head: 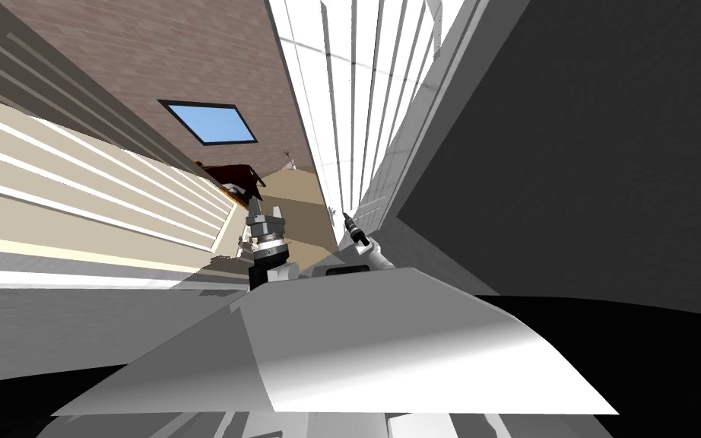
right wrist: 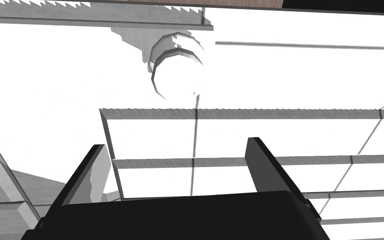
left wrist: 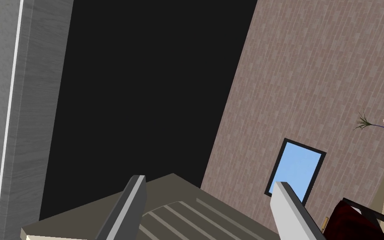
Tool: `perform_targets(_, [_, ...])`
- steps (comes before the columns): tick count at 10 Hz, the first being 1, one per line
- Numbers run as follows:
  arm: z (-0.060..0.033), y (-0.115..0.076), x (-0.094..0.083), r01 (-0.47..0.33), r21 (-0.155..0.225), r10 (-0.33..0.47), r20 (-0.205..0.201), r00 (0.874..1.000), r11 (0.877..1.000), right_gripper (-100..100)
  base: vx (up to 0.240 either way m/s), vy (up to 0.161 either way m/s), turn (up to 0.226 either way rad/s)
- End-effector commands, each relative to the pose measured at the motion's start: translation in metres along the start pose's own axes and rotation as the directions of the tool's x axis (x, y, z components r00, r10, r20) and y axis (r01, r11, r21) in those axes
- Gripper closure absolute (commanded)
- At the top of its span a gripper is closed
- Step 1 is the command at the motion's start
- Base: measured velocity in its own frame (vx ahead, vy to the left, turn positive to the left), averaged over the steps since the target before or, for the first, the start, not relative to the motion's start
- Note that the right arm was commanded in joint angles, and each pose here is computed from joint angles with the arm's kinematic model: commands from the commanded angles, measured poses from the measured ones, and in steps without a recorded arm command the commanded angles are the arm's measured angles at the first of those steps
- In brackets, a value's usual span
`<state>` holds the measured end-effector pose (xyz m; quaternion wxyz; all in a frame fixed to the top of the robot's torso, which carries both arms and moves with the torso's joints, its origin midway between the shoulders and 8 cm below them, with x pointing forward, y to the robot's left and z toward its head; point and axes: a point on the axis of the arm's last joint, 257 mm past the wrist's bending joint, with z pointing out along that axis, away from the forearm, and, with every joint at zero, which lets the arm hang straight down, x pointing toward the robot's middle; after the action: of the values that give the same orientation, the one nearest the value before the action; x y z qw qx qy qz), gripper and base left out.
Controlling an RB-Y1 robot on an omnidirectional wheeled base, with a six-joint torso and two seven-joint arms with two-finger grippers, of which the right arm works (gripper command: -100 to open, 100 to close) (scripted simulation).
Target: Push the door open
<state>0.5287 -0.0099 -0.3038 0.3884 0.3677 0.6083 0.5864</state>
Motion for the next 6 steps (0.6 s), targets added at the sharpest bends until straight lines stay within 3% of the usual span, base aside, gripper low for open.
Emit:
perform_targets(1, [0.0000,0.000,-0.002,0.001,0.000,-0.001,0.003,1.000,1.000,-100,0.162,0.096,0.018])
perform_targets(4, [0.0058,0.006,0.011,-0.034,-0.012,0.034,0.004,0.999,0.999,-100,0.178,0.084,0.023])
perform_targets(5, [0.0040,0.005,0.007,-0.024,-0.009,0.024,0.004,1.000,1.000,-100,0.083,0.027,0.004])
perform_targets(6, [0.0040,0.005,0.007,-0.024,-0.009,0.024,0.004,1.000,1.000,100,-0.011,-0.002,-0.006])
